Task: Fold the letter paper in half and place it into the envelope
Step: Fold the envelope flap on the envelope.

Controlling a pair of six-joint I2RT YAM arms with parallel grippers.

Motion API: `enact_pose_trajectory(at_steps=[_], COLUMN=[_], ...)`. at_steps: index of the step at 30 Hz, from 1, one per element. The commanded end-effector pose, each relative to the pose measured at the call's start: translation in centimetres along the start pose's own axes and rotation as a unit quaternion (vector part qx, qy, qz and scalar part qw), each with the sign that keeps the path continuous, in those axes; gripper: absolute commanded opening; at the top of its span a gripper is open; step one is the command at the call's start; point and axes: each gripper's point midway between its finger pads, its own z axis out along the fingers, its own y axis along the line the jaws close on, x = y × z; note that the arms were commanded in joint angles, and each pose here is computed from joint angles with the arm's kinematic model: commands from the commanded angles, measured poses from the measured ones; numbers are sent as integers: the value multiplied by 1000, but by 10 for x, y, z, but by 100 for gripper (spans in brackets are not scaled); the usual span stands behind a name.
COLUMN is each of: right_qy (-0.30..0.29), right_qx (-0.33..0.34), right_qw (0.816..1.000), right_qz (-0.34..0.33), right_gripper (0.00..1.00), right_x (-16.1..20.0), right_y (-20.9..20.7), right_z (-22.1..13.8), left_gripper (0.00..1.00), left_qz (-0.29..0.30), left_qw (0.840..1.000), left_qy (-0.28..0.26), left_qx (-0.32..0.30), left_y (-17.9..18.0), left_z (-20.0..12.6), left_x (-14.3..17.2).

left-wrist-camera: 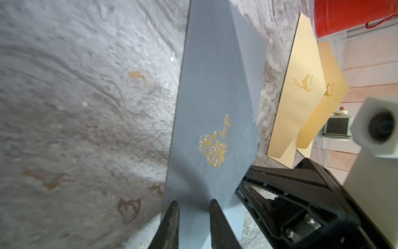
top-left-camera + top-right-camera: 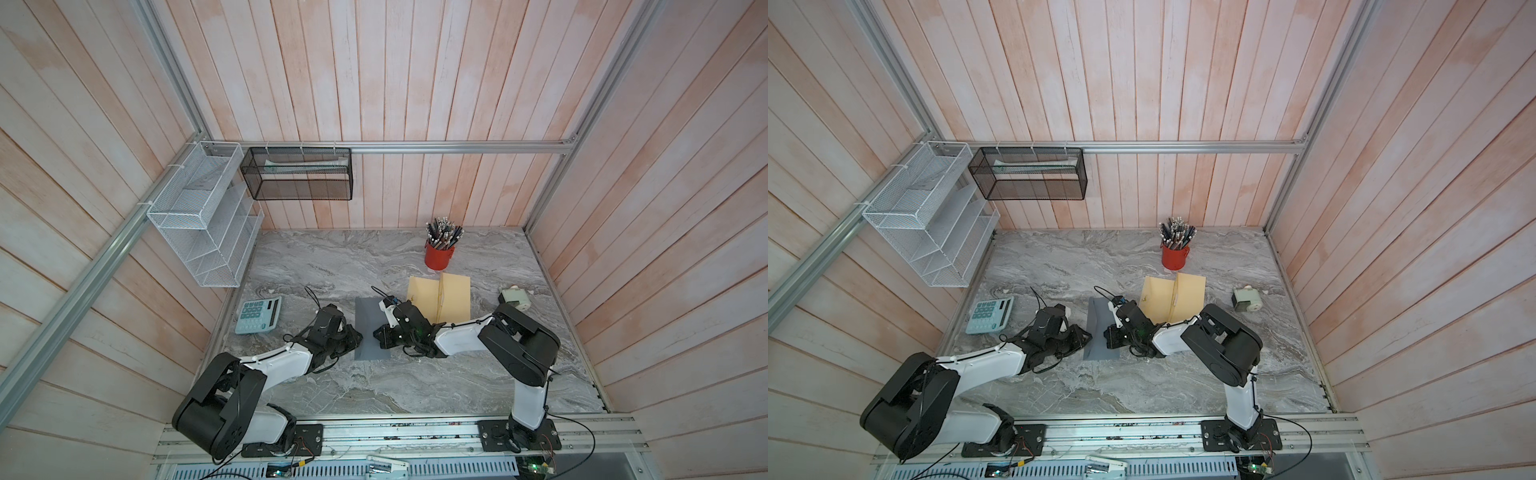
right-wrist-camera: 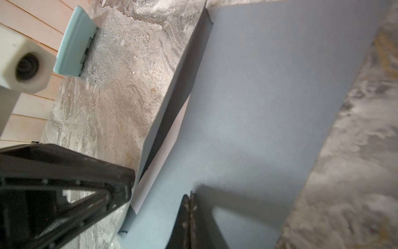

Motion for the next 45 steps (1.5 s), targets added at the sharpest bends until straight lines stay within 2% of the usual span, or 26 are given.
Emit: enact_pose_trajectory(at_steps=[1, 8, 15, 26, 33, 38, 45], right_qy=[13, -17, -46, -16, -1, -8, -21], right_qx=[9, 0, -9, -13, -6, 1, 18], right_qw=[1000, 1000, 999, 1000, 1000, 999, 999], right_qz=[11, 1, -17, -20, 25, 43, 15], right_gripper=[2, 2, 2, 1, 1, 2, 2], right_x=[7, -11, -33, -32, -31, -46, -83], right_y=[-9, 0, 15, 8, -19, -35, -47], right_z=[5, -13, -23, 17, 37, 44, 64], left_gripper=[26, 23, 21, 19, 18, 18, 18], left_qz=[-9, -26, -30, -35, -37, -37, -38], left_qw=[1000, 999, 999, 998, 998, 998, 998], left_qy=[5, 31, 31, 38, 46, 47, 51], left_qx=[-4, -24, -25, -26, -24, -24, -24], left_y=[-1, 24, 27, 30, 31, 31, 32], left_z=[7, 19, 19, 21, 24, 24, 25], left_x=[5, 25, 27, 30, 34, 35, 36])
